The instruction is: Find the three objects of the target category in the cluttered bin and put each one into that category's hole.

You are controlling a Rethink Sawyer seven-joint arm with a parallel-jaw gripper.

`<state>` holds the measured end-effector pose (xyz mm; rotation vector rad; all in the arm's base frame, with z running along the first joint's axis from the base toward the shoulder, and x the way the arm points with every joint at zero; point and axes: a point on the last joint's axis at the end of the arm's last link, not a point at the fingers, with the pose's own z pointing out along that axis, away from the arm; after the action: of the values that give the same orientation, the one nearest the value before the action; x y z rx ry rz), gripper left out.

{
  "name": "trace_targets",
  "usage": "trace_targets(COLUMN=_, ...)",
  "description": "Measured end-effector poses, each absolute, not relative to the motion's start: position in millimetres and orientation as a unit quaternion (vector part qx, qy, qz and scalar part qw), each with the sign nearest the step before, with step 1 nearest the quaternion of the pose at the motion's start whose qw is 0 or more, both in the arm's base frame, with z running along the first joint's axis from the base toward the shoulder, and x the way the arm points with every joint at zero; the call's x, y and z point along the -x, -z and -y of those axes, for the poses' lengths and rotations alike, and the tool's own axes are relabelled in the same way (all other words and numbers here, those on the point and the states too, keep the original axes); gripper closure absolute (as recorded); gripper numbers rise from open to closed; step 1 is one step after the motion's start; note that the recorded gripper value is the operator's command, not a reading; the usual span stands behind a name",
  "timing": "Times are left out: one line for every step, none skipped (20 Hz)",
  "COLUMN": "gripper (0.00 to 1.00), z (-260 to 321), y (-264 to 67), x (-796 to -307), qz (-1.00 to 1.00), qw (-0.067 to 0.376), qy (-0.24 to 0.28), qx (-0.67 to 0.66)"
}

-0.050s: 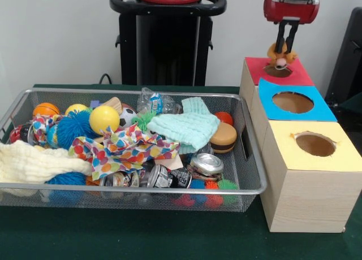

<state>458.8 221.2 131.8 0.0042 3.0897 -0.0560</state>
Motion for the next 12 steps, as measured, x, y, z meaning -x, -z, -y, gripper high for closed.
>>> trace_targets(gripper=1.0, z=-221, y=-129, x=-460, qz=-0.999, qw=0.03, qy=0.019, qx=-0.001)
trace_targets(gripper=1.0, z=-220, y=-125, x=-461, qz=-0.999, qw=0.034, qy=0.02, qx=-0.001)
trace_targets(gripper=1.0, z=-220, y=-121, x=-462, qz=-0.999, qw=0.039, qy=0.02, qx=-0.001)
trace_targets(gripper=1.0, z=-220, y=-116, x=-463, qz=-0.999, qw=0.044, qy=0.021, qx=-0.001)
trace_targets(gripper=1.0, z=-219, y=-114, x=-463, qz=-0.999, qw=0.046, qy=0.022, qx=-0.001)
trace_targets(gripper=1.0, z=-219, y=-112, x=-464, qz=-0.999, qw=0.047, qy=0.022, qx=-0.001)
trace_targets(gripper=1.0, z=-218, y=-107, x=-464, qz=-0.999, qw=0.05, qy=0.023, qx=-0.001)
trace_targets(gripper=1.0, z=-217, y=-104, x=-465, qz=-0.998, qw=0.05, qy=0.023, qx=-0.002)
trace_targets(gripper=1.0, z=-217, y=-103, x=-465, qz=-0.998, qw=0.051, qy=0.023, qx=-0.002)
trace_targets(gripper=1.0, z=-216, y=-101, x=-465, qz=-0.998, qw=0.05, qy=0.024, qx=-0.002)
trace_targets(gripper=1.0, z=-216, y=-99, x=-464, qz=-0.998, qw=0.05, qy=0.024, qx=-0.003)
trace_targets(gripper=1.0, z=-215, y=-98, x=-464, qz=-0.999, qw=0.049, qy=0.025, qx=-0.003)
